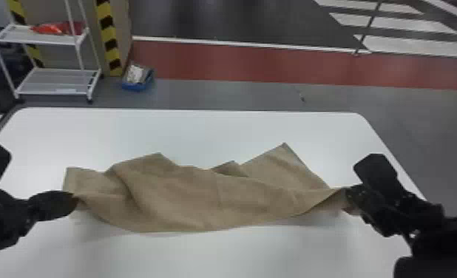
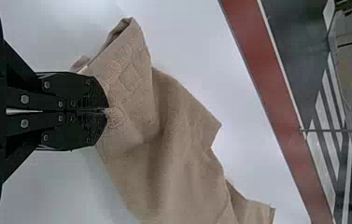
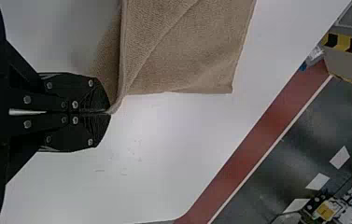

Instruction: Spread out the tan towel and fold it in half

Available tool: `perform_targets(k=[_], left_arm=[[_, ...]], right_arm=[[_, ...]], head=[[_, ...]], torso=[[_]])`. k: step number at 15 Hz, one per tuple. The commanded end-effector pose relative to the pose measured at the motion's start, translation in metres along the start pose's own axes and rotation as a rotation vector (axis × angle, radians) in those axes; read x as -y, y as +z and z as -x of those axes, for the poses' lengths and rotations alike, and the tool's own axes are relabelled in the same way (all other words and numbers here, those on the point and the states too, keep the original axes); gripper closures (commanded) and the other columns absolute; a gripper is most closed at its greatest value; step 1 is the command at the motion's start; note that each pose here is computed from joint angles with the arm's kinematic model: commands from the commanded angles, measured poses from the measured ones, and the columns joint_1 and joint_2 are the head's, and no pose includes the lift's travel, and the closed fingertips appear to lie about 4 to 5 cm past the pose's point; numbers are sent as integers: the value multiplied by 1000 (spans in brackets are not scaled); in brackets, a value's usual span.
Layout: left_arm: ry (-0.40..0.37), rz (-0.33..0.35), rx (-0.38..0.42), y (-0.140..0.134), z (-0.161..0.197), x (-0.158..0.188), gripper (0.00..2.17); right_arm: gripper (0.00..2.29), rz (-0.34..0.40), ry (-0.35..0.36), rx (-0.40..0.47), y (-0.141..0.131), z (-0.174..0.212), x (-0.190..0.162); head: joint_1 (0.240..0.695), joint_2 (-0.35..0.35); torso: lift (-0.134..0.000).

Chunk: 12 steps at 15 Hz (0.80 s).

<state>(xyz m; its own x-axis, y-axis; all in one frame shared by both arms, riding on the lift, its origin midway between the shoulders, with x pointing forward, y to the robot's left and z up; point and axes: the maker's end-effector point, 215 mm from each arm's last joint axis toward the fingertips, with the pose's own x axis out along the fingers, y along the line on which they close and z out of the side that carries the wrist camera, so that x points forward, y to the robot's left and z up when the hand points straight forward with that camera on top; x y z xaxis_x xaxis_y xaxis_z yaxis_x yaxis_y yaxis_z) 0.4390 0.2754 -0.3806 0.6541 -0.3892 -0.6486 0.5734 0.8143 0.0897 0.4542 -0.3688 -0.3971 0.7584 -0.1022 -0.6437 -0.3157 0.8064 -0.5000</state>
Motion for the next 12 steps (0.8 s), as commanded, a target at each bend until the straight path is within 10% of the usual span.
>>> perform_targets(k=[1,6,12], left_arm=[[29,30,19,14,8,-11,1436],[78,65,11,2,14,-32,1436],[70,88,-23,-18,9,-34,1436]], right_arm=[[1760,138,26,61,22,4,12],[1754,406,133,-42,-21,8,6],[1430,458,161,-120,-55,0,-4]], head=[[695,-117],[695,-92],[695,-119]], torso=[[-124],[-124],[-124]])
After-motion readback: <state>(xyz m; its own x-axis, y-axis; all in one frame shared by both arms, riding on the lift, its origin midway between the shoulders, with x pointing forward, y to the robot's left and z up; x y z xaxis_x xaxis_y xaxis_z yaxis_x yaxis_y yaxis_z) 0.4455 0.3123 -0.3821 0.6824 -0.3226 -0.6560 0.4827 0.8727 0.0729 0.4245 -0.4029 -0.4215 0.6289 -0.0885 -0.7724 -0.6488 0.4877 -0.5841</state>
